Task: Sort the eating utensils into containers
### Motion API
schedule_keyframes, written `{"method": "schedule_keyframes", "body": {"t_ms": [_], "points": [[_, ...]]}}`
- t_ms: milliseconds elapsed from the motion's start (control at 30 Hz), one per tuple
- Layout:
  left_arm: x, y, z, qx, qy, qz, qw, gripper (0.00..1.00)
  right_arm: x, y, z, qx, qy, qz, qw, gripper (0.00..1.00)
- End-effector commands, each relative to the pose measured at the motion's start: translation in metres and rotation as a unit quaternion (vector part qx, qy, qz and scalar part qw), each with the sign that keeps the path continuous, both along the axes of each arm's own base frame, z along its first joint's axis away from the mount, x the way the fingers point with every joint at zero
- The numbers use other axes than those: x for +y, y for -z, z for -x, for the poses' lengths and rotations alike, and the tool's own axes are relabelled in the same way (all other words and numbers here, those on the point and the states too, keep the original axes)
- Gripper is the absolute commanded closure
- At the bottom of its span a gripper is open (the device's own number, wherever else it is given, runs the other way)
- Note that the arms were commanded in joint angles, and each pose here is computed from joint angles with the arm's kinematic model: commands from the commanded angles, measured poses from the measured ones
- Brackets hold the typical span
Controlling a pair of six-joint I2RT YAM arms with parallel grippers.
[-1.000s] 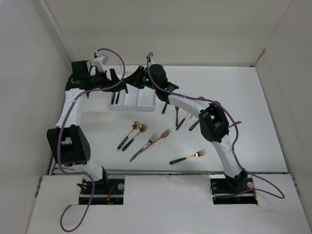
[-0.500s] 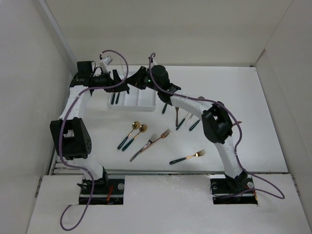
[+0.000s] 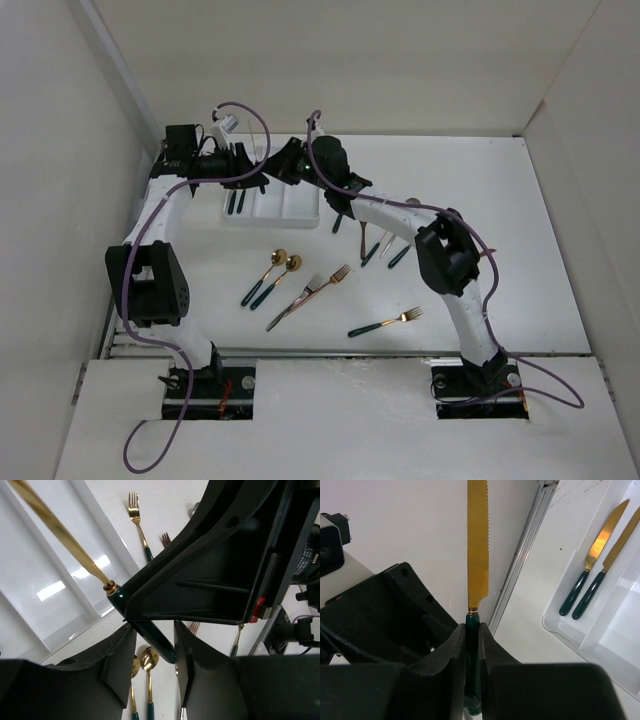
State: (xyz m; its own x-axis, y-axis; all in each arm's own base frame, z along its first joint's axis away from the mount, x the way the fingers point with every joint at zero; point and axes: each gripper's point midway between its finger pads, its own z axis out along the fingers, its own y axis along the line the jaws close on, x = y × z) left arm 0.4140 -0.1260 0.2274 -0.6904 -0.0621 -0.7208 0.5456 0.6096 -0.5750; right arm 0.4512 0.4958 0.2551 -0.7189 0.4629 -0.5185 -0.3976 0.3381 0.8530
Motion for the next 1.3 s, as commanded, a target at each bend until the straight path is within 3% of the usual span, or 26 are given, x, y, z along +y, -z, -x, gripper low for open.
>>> {"method": "schedule_keyframes", "body": {"t_ms": [0,167,200,400,433,467,567,700,833,1267], "points": [[-0.007,0.005,0.004,0.003,0.017,0.008,1.000,0.69,0.000,-0.067,0.016,-0.054,-0.014,-0.056,0.997,1.00],[-0.008,0.020,0.008,0.032,0.022,0.011,0.999,0.90,0.004,-0.057,0.015,-0.043,-0.018,-0.057,0.997,1.00],[-0.008,0.023,0.007,0.037,0.022,0.011,0.999,0.99,0.004,-0.057,0.015,-0.043,-0.018,-0.057,0.997,1.00],[0.001,0.032,-0.009,0.051,-0.021,-0.012,0.998,1.00,0.010,-0.039,0.018,-0.028,-0.038,-0.051,0.998,0.98],[0.005,0.035,-0.016,0.051,-0.037,-0.021,0.998,1.00,0.004,-0.039,0.013,-0.029,-0.036,-0.050,0.998,0.86],[0.017,0.048,-0.029,0.062,-0.077,-0.049,0.994,1.00,0.001,-0.039,0.010,-0.029,-0.037,-0.050,0.998,0.60],[0.040,0.060,-0.059,0.065,-0.137,-0.104,0.983,1.00,-0.024,-0.034,-0.003,-0.020,-0.010,-0.042,0.999,0.43],[0.077,0.073,-0.093,0.053,-0.217,-0.185,0.957,1.00,-0.058,-0.028,-0.008,-0.041,0.026,0.001,0.999,0.41],[0.098,0.084,-0.113,0.045,-0.240,-0.222,0.944,1.00,-0.085,-0.017,-0.004,-0.055,0.050,0.051,0.996,0.41],[0.087,0.137,-0.107,0.073,-0.187,-0.283,0.938,0.99,-0.107,-0.010,-0.005,-0.065,0.070,0.091,0.991,0.41]]}}
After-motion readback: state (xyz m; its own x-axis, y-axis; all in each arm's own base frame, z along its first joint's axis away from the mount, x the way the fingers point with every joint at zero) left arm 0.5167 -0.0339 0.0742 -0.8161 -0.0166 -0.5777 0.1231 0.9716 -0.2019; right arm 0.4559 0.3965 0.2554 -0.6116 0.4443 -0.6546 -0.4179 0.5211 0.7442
